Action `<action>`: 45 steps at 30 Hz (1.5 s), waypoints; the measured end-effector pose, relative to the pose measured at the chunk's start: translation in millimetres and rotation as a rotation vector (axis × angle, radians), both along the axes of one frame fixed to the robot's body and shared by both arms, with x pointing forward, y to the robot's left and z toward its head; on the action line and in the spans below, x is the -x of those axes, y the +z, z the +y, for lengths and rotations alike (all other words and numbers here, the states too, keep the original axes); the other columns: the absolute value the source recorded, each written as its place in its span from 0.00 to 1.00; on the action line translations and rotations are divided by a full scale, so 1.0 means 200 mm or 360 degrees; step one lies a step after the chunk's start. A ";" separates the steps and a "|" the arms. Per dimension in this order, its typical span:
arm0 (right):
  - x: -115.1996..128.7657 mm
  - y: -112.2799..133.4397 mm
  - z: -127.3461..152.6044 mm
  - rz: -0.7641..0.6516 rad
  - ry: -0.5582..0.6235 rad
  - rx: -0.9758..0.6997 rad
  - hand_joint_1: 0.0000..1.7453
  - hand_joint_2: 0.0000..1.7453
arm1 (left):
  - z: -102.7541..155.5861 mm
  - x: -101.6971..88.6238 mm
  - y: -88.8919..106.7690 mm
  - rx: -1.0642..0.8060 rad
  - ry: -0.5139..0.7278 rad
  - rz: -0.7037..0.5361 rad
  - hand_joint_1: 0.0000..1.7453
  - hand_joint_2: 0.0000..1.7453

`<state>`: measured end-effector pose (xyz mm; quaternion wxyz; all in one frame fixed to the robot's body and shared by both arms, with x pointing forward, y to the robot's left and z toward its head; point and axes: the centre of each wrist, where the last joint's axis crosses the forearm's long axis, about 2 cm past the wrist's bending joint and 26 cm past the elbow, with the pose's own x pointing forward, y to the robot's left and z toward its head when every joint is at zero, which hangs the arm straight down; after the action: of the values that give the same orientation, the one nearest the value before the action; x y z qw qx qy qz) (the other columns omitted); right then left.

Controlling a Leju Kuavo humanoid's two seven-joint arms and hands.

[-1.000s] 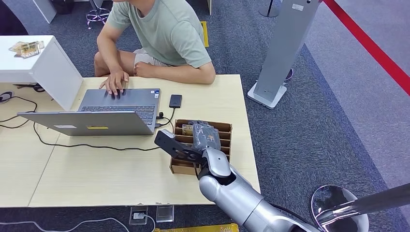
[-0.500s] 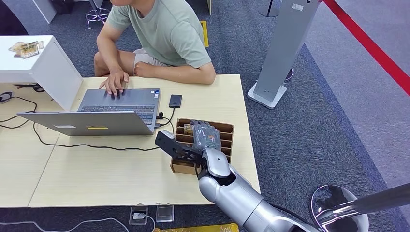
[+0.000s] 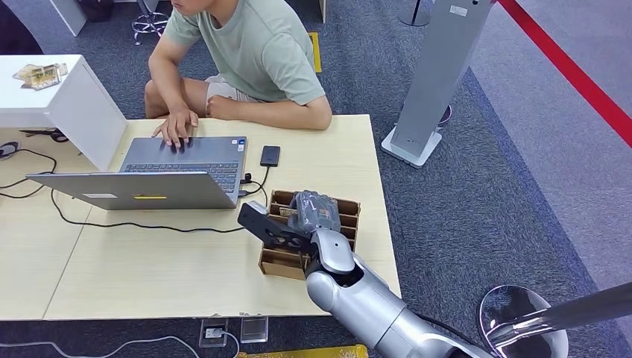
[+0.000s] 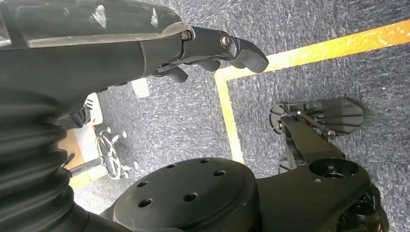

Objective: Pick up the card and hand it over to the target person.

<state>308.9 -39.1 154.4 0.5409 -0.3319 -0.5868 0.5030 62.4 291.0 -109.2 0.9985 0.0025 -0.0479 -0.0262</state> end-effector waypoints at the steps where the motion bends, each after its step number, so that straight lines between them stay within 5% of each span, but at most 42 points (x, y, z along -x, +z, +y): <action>1: 0.00 0.00 0.00 0.0000 0.0003 -0.0002 0.77 1.00 | -0.01 0.00 0.00 -0.0002 0.0006 -0.0001 0.00 1.00; 9: 0.00 -0.01 -0.01 -0.0029 0.0021 -0.0030 0.93 1.00 | -0.02 0.00 0.00 -0.0003 -0.0012 -0.0025 0.00 1.00; 21: 0.00 0.00 -0.02 -0.0109 0.0051 -0.0122 0.94 1.00 | -0.01 0.00 0.00 -0.0021 0.0009 -0.0026 0.00 1.00; 33: 0.08 0.15 -0.19 -0.1064 0.0336 -0.0868 0.94 1.00 | -0.02 0.00 0.00 -0.0014 -0.0029 -0.0046 0.00 1.00; 45: -0.09 0.05 -0.09 -0.0576 0.0291 -0.0744 0.94 1.00 | -0.01 0.00 0.00 -0.0027 -0.0048 -0.0040 0.00 1.00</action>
<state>326.1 -57.9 164.7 0.4419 -0.2285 -0.8006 0.3338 62.6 289.7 -109.2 0.9973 0.0107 -0.0601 -0.0417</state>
